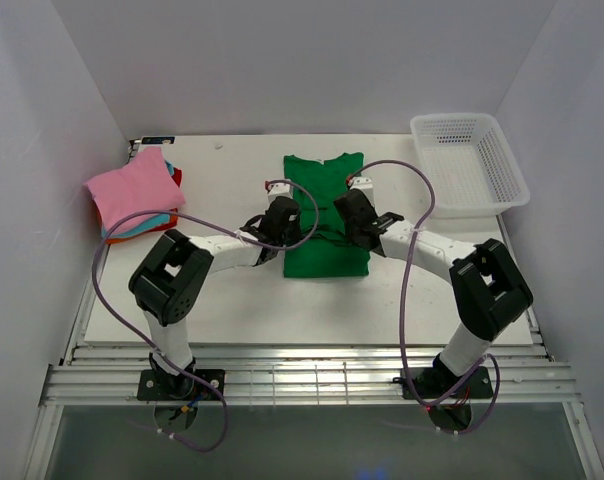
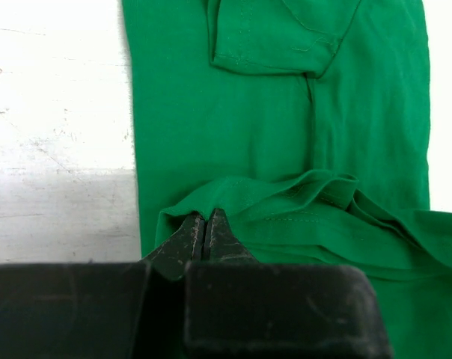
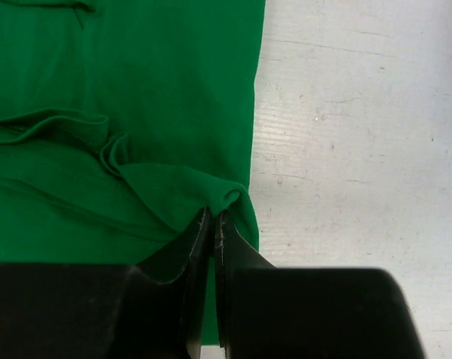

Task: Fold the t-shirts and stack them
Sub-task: Fold the tshirt

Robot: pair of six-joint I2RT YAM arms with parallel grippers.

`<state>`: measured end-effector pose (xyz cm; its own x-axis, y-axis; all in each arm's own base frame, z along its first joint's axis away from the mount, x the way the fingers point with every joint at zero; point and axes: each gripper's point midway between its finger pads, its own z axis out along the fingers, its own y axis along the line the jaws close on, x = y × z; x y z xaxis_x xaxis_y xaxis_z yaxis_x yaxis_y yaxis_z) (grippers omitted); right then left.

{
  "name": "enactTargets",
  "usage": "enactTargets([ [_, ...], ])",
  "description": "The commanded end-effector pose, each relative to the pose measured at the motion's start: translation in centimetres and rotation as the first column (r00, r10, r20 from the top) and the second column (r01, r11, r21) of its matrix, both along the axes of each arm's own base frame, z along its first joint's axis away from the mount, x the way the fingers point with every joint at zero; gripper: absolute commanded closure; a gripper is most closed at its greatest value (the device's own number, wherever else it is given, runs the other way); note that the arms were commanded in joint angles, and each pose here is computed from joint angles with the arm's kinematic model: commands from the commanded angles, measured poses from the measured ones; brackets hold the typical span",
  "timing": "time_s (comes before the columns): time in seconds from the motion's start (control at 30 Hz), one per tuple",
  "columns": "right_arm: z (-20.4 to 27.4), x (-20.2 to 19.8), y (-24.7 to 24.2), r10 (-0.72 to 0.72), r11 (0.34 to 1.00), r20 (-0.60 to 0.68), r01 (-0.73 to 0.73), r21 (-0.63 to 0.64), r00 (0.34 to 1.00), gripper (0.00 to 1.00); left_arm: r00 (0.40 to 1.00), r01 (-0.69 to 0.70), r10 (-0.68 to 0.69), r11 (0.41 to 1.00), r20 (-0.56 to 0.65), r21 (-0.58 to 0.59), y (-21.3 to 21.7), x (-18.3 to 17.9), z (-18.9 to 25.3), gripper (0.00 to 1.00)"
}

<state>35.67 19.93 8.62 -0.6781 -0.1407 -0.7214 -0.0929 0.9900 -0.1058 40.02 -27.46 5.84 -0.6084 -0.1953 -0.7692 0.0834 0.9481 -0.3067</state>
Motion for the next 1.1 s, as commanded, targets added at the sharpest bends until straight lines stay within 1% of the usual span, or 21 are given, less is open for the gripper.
enactTargets([
  [0.0, 1.9, 2.2, 1.2, 0.020, 0.999, 0.061, -0.023, 0.043, 0.998, 0.92, 0.999, 0.016, -0.015, 1.000, 0.052, -0.021, -0.6, 1.5, 2.3, 1.00],
  [0.33, 2.2, 4.2, 1.5, 0.026, 0.999, 0.072, -0.029, 0.044, 0.997, 0.92, 0.996, 0.003, -0.001, 1.000, 0.088, -0.028, -0.5, 2.8, 3.7, 1.00],
  [0.47, 2.1, 5.0, 1.4, 0.023, 0.999, 0.070, -0.026, 0.039, 0.997, 0.92, 0.997, -0.003, 0.005, 1.000, 0.076, -0.024, -0.4, 3.4, 2.9, 1.00],
  [0.67, 0.6, 5.7, 1.1, 0.015, 0.999, 0.041, -0.017, 0.034, 0.999, 0.92, 0.997, -0.013, 0.015, 1.000, 0.073, -0.022, -0.1, 4.0, 2.5, 1.00],
  [0.83, -1.0, 5.7, 1.2, 0.018, 1.000, 0.010, -0.018, 0.023, 1.000, 0.92, 0.999, -0.006, 0.007, 1.000, 0.045, -0.013, 0.1, 4.2, 1.4, 1.00],
  [0.87, -1.2, 5.8, 1.1, 0.015, 1.000, 0.007, -0.016, 0.019, 1.000, 0.92, 0.999, -0.008, 0.009, 1.000, 0.040, -0.010, 0.1, 4.2, 1.2, 0.98],
  [0.9, -1.6, 5.8, 0.9, 0.009, 1.000, 0.002, -0.009, 0.012, 1.000, 0.86, 0.999, -0.020, 0.020, 1.000, 0.038, -0.003, 0.4, 4.2, 1.1, 0.93],
  [0.93, -1.5, 6.0, 0.9, 0.010, 1.000, 0.007, -0.010, 0.009, 1.000, 0.80, 0.999, -0.027, 0.027, 1.000, 0.044, -0.004, 0.5, 4.3, 1.3, 0.75],
  [0.97, -1.3, 6.2, 0.9, 0.006, 1.000, 0.015, -0.006, 0.006, 1.000, 0.76, 0.998, -0.035, 0.035, 0.999, 0.053, -0.004, 0.6, 4.4, 1.6, 0.62],
  [1.0, -1.0, 6.5, 0.7, -0.001, 1.000, 0.029, 0.001, 0.000, 1.000, 0.70, 0.997, -0.043, 0.043, 0.999, 0.067, -0.001, 0.7, 4.6, 2.0, 0.47],
  [1.07, 0.3, 7.3, 0.7, 0.007, 1.000, 0.066, -0.007, -0.004, 0.998, 0.65, 0.990, -0.074, 0.074, 0.997, 0.117, 0.003, 1.2, 5.4, 4.0, 0.24],
])
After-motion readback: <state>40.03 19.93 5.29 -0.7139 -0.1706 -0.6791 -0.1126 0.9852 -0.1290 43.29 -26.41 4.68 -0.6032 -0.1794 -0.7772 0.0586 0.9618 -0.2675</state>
